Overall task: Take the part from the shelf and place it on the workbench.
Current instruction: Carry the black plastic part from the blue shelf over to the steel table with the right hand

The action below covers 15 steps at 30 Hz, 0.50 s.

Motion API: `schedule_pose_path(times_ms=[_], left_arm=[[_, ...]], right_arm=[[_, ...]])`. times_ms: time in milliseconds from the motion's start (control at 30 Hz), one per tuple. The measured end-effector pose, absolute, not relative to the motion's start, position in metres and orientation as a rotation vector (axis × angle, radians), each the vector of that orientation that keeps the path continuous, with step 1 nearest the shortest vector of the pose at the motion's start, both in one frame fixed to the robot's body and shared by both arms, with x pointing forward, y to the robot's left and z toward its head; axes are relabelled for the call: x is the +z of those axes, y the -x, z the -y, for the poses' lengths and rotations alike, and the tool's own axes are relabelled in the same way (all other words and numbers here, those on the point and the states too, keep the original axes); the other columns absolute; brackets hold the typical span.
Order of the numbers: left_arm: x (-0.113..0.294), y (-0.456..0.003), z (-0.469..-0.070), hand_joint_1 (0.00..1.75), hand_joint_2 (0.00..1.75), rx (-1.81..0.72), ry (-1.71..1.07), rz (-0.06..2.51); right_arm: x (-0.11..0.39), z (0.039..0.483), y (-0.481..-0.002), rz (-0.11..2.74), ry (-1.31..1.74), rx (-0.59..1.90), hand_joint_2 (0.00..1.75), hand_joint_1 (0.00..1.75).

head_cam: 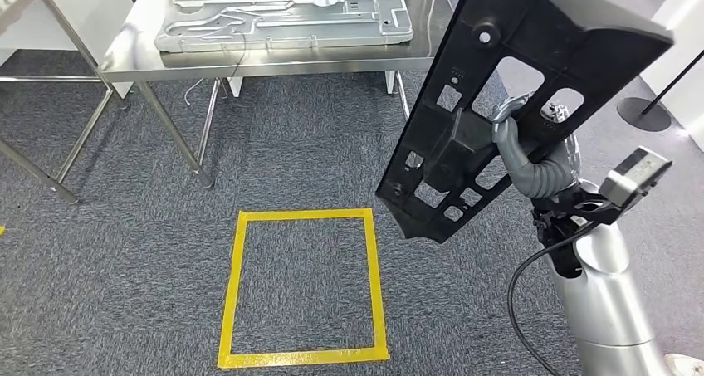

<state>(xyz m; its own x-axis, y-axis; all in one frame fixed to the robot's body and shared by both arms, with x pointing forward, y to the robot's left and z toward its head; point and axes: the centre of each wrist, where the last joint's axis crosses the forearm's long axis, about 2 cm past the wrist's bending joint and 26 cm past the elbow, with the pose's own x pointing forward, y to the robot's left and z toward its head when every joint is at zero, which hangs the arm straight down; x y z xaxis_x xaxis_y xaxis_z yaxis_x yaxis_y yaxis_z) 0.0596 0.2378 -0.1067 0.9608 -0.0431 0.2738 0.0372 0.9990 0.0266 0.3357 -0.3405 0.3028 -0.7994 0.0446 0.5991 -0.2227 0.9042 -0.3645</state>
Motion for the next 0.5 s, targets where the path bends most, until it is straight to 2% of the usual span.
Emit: schedule_pose_path(times_ms=[500], left_arm=[[-0.107,-0.059,-0.238,0.0,1.75,-0.029,-0.017,0.285]], right_arm=[[0.306,0.374,-0.354,2.332,0.087,0.658,1.75,1.75]])
